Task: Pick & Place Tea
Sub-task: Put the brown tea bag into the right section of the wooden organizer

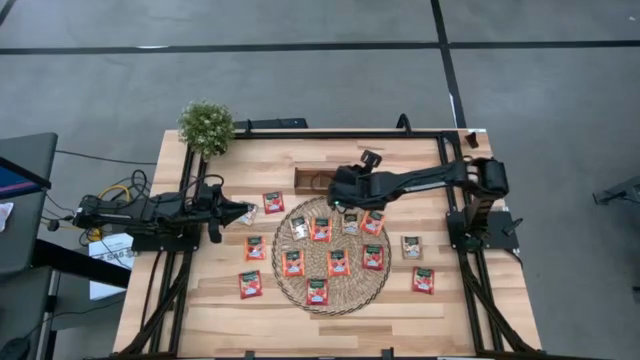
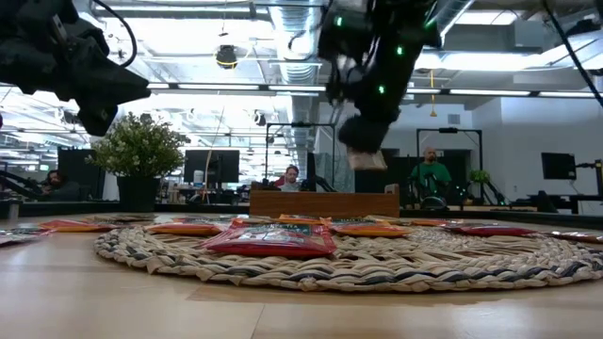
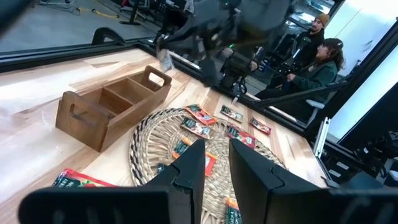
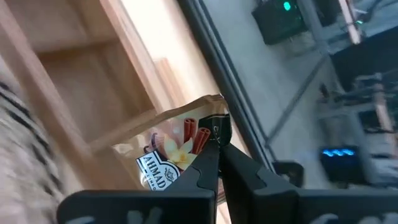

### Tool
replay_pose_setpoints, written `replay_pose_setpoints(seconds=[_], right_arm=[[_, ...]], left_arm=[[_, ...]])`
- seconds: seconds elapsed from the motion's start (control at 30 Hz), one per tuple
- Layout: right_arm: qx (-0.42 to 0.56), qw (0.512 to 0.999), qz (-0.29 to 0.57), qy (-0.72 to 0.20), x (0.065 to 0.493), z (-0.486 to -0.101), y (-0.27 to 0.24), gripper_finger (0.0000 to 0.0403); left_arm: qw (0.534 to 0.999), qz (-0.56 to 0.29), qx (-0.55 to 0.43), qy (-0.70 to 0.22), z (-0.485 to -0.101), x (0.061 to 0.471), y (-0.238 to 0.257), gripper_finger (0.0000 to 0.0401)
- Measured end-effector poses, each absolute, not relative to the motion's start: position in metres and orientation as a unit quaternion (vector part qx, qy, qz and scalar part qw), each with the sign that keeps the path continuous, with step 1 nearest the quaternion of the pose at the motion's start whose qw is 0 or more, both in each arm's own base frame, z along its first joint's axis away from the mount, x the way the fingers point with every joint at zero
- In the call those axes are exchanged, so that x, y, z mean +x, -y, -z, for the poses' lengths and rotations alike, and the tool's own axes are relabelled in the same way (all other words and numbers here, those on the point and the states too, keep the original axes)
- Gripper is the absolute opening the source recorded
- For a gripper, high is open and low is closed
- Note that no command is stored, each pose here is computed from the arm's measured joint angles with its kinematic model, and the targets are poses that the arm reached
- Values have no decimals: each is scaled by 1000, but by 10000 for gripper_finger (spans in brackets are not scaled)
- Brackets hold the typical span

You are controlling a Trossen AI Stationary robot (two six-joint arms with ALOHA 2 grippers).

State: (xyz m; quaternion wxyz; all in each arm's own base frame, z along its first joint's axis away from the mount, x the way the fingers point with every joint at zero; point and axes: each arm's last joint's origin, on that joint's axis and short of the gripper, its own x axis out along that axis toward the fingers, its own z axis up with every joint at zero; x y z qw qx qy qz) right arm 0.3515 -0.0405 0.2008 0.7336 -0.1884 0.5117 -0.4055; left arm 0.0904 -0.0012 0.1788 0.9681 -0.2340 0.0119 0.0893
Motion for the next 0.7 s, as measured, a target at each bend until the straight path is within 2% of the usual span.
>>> replay_pose_setpoints(seconds=[0.2,0.7], right_arm=[[-211,711,420,-523,356,-184,44,3],[-186,714,444,-508,359,-184,63,8]], left_arm=[[968,-90,-233,-15,-178,90,1,65],[968,-94,-232,-20,-177,90,1,65]])
